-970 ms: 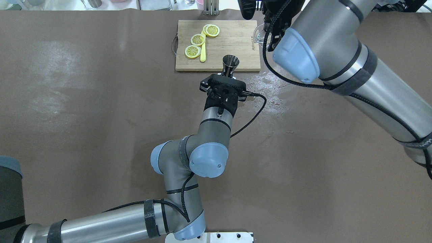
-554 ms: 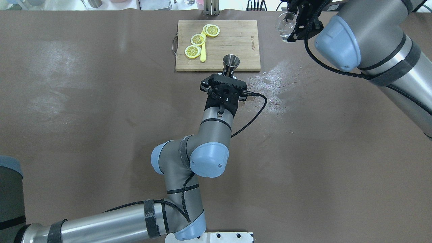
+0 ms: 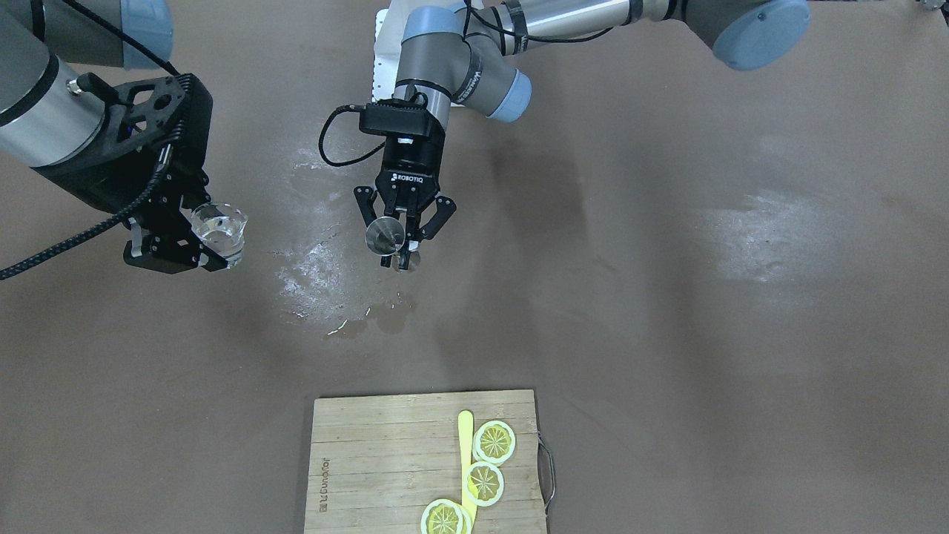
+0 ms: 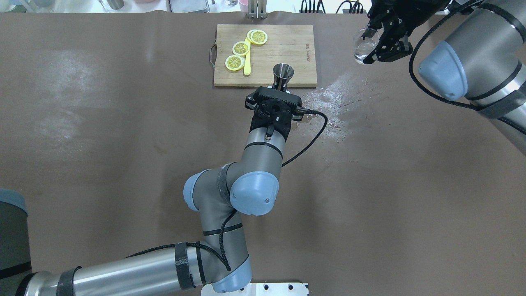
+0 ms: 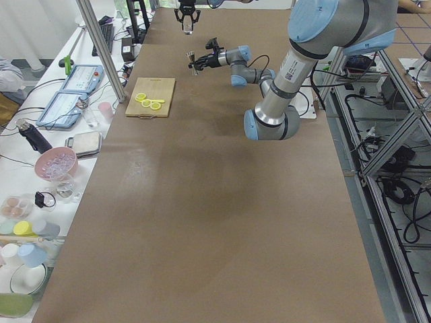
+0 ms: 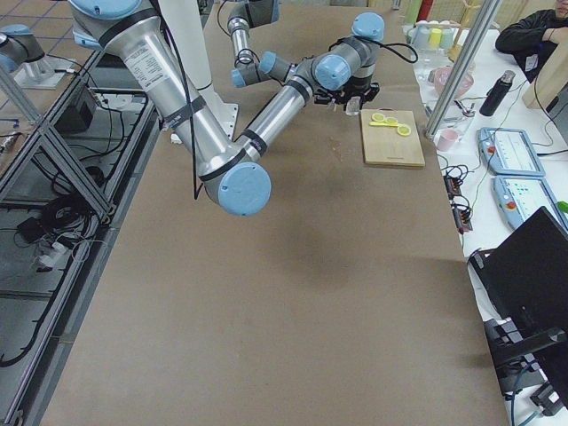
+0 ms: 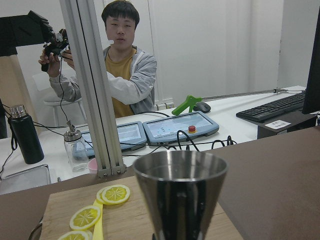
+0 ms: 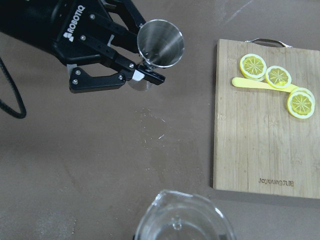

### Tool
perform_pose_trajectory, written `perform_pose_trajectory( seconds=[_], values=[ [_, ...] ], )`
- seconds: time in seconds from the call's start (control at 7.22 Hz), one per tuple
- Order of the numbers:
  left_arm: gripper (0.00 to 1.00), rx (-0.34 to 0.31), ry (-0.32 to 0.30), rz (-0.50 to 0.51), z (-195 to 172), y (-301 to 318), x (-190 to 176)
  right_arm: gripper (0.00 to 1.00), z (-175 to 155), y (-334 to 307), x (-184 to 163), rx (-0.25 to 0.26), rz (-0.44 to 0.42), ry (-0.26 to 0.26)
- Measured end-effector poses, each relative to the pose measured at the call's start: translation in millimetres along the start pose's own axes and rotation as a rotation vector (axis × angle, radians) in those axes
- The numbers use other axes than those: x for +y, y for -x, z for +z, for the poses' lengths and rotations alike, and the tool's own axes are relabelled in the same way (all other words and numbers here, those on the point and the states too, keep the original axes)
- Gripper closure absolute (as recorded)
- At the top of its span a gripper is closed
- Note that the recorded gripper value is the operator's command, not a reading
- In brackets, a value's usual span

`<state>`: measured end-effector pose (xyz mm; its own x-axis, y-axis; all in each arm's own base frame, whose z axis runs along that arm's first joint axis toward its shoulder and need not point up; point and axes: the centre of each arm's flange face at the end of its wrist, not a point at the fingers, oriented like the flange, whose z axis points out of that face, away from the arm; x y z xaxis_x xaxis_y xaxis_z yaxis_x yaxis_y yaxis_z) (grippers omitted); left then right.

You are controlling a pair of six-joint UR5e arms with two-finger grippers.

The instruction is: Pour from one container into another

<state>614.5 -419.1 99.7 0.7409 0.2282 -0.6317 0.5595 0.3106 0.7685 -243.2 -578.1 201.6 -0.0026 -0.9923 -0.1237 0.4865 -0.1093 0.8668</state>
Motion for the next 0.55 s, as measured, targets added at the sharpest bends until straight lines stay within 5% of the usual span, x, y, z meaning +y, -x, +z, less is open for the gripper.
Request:
perform_pose_trajectory(
  seconds=[0.55],
  values=[
    [1.00,0.004,0.001,-0.006,0.4,12.6,-4.7,1.00,21.6,33.9,82.1,-0.047,-0.013,-0.104]
  ],
)
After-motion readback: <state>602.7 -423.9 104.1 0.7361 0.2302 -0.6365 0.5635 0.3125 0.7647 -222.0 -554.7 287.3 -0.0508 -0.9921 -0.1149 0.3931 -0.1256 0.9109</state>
